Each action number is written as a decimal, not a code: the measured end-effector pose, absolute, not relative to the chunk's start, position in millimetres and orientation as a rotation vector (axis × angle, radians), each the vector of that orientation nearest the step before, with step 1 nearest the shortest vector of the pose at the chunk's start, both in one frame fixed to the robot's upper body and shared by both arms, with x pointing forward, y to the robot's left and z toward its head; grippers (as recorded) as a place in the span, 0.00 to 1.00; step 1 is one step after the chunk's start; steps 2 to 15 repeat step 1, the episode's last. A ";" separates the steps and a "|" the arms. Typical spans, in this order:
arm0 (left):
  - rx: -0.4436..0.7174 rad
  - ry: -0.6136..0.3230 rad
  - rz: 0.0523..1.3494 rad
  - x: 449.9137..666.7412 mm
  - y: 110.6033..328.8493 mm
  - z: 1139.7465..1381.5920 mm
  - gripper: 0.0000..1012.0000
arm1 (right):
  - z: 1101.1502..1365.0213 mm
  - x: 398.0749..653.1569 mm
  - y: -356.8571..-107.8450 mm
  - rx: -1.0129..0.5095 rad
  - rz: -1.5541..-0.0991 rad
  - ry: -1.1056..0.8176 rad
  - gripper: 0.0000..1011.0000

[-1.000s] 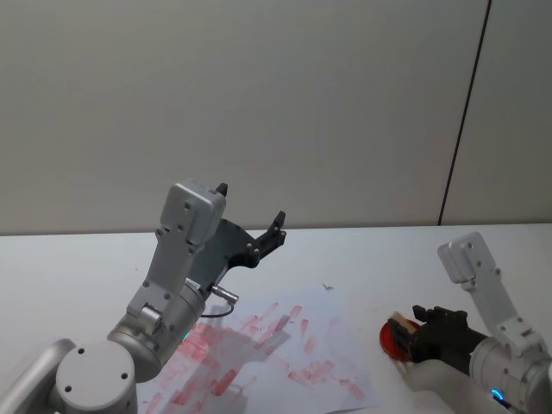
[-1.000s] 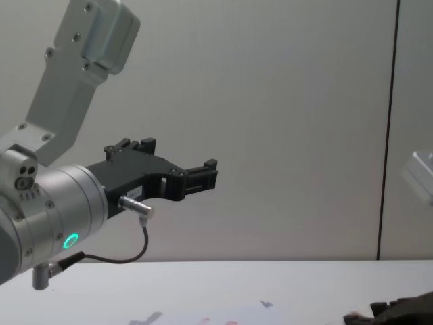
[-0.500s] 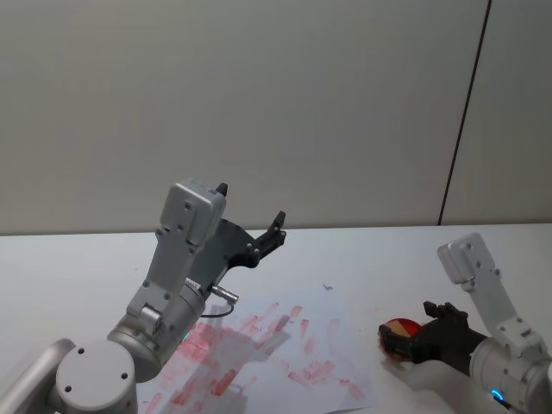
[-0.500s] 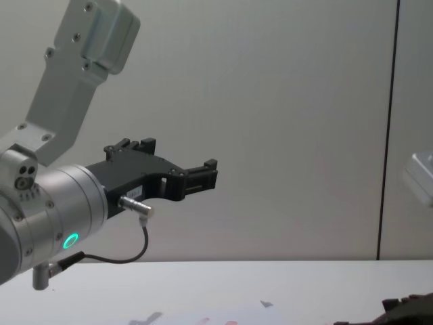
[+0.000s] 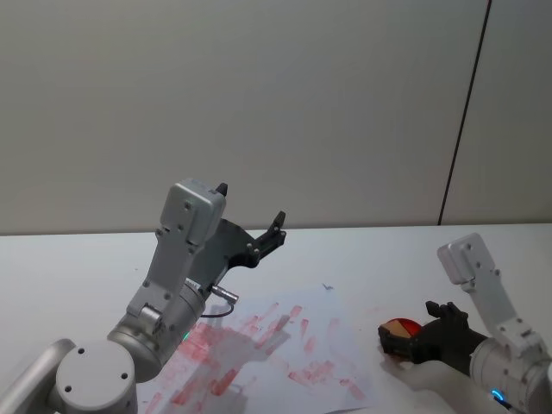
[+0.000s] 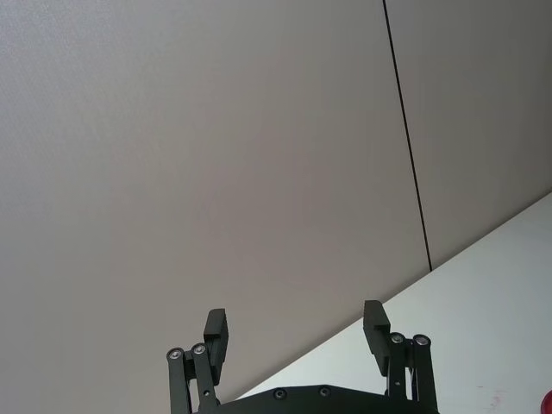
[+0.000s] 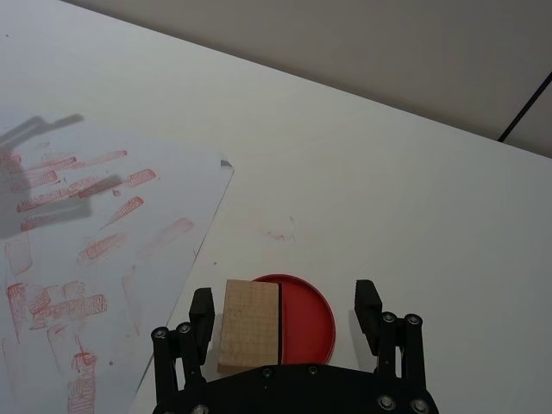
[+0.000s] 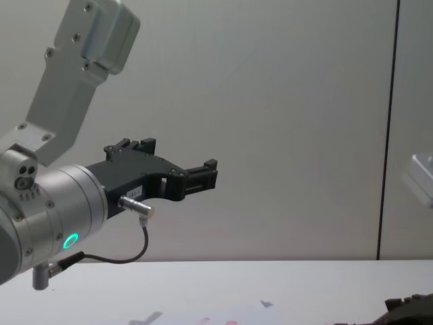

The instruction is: Use the one hand to pick up the stamp and affix it onto the A4 paper.

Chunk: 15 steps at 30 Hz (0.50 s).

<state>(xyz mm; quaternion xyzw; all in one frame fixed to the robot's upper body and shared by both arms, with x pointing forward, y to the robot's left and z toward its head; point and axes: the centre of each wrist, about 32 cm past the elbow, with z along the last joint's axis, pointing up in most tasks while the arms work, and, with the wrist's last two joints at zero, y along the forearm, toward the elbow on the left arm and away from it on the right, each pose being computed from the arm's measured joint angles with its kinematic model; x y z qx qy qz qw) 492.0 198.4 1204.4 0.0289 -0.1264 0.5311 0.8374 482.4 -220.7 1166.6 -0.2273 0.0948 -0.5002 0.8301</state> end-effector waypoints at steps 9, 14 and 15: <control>0.061 -0.268 1.124 492.0 198.4 1204.4 0.99 | 1166.6 482.4 -220.7 -0.482 -1.061 0.201 0.99; 0.061 -0.268 1.124 492.0 198.4 1204.4 0.99 | 1166.6 482.4 -220.7 -0.482 -1.061 0.201 0.99; 0.061 -0.268 1.124 492.0 198.4 1204.4 0.99 | 1166.6 482.4 -220.7 -0.482 -1.061 0.201 0.99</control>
